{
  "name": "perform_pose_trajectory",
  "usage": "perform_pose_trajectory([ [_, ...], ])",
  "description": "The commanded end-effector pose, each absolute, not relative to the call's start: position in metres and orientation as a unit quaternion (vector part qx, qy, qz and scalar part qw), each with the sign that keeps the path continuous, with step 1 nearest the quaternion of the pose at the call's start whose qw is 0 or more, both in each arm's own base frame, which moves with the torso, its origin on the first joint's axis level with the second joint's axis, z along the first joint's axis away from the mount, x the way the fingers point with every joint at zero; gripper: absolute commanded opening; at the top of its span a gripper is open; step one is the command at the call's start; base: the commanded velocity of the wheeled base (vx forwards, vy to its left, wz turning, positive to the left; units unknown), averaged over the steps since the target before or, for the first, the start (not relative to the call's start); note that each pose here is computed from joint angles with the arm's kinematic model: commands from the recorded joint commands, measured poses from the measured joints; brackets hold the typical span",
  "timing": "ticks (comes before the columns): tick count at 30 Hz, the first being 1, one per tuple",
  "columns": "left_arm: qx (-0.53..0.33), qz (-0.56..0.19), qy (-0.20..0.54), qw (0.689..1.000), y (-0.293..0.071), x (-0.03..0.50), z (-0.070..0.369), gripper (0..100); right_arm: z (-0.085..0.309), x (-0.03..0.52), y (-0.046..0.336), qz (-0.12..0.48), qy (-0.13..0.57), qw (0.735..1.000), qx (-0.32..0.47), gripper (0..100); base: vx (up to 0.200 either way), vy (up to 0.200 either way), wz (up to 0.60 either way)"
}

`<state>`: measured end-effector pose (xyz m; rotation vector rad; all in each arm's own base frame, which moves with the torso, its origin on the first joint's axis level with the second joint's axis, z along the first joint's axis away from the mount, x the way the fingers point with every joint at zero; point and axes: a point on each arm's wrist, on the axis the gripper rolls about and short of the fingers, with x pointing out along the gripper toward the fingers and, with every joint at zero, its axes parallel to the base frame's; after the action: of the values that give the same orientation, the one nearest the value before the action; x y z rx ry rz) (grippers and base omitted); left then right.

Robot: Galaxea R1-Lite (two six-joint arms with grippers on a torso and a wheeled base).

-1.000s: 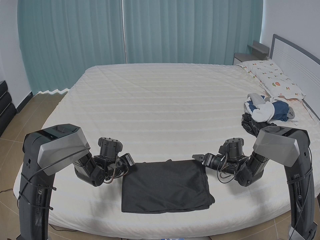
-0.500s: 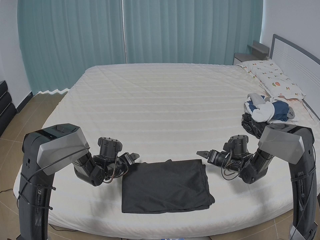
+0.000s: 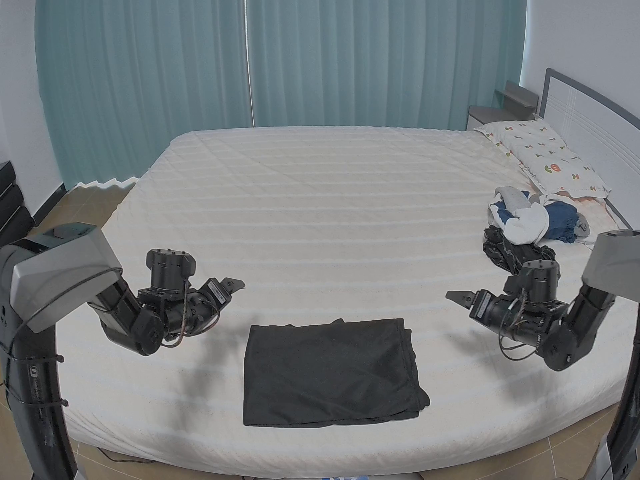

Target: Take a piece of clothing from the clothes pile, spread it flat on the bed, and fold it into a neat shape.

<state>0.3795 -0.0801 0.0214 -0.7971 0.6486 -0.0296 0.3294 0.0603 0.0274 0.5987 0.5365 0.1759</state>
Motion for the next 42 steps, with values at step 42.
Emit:
perform_pose_trajectory([
  [42, -0.095, 0.036, -0.050, 0.994, 0.002, 0.020, 0.171, 100, 0.109, -0.034, 0.002, 0.079, -0.004, 0.997, -0.025, 100, 0.000, 0.000, 0.00],
])
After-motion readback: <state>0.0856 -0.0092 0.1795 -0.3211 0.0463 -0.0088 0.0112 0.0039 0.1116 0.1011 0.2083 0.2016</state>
